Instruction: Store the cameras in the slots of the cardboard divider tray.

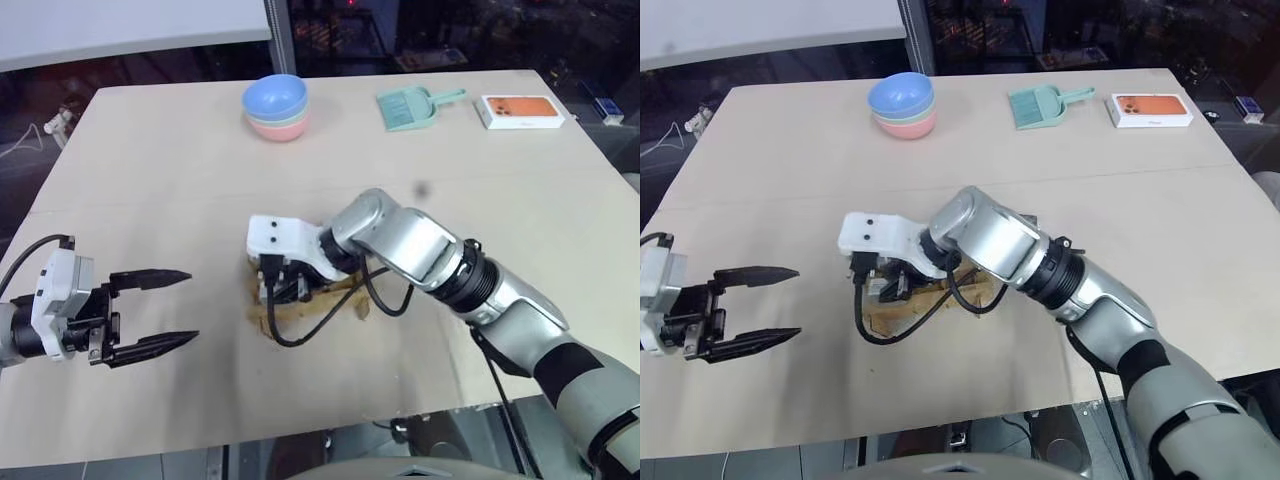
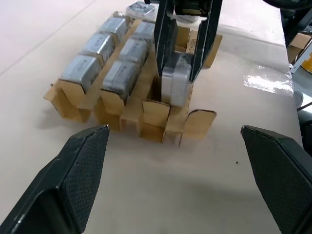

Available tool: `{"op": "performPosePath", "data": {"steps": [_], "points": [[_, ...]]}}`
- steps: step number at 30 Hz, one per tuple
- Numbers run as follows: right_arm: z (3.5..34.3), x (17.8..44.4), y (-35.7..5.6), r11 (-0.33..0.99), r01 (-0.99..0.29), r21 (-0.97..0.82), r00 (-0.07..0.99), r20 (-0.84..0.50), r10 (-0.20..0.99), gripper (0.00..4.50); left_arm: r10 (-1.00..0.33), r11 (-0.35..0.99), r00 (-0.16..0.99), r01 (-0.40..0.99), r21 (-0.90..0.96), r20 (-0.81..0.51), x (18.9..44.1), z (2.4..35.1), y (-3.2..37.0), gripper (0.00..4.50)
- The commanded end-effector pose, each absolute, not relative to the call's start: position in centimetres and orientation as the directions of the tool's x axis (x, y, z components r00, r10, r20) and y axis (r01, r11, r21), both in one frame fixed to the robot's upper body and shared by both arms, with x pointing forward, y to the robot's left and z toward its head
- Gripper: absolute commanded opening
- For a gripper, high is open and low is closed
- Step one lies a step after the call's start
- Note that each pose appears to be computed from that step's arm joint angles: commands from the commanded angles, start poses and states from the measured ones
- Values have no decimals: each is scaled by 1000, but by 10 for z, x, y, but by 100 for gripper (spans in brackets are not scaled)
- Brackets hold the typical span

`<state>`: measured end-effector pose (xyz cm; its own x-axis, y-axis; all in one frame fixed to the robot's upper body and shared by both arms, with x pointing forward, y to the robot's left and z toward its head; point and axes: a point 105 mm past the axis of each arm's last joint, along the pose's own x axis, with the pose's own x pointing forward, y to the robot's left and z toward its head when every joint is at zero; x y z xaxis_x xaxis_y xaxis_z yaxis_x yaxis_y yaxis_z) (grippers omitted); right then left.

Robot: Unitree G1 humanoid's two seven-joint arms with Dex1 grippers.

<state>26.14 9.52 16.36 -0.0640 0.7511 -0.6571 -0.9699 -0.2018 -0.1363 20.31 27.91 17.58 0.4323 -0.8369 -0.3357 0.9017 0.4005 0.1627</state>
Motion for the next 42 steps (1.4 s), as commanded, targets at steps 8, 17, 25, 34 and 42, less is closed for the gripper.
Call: {"op": "performPosePath", "data": {"steps": [8,17,25,34,42], "points": [[163,273,104,-211,-945,-251,10,-666,746,77,-846,380,425,904,195,-322,205,186,276,450],[157,278,101,-210,-951,-226,6,-693,721,77,-845,385,431,901,199,-318,204,186,276,450],[159,272,102,-212,-959,-190,-30,-673,739,77,-845,384,428,903,195,-319,205,188,275,450],[193,266,93,-172,-975,-143,-57,-585,809,312,-848,381,424,905,191,-318,205,186,277,450],[229,274,41,-108,-983,-151,-40,-395,918,312,-852,378,419,907,184,-315,204,183,277,450]]}}
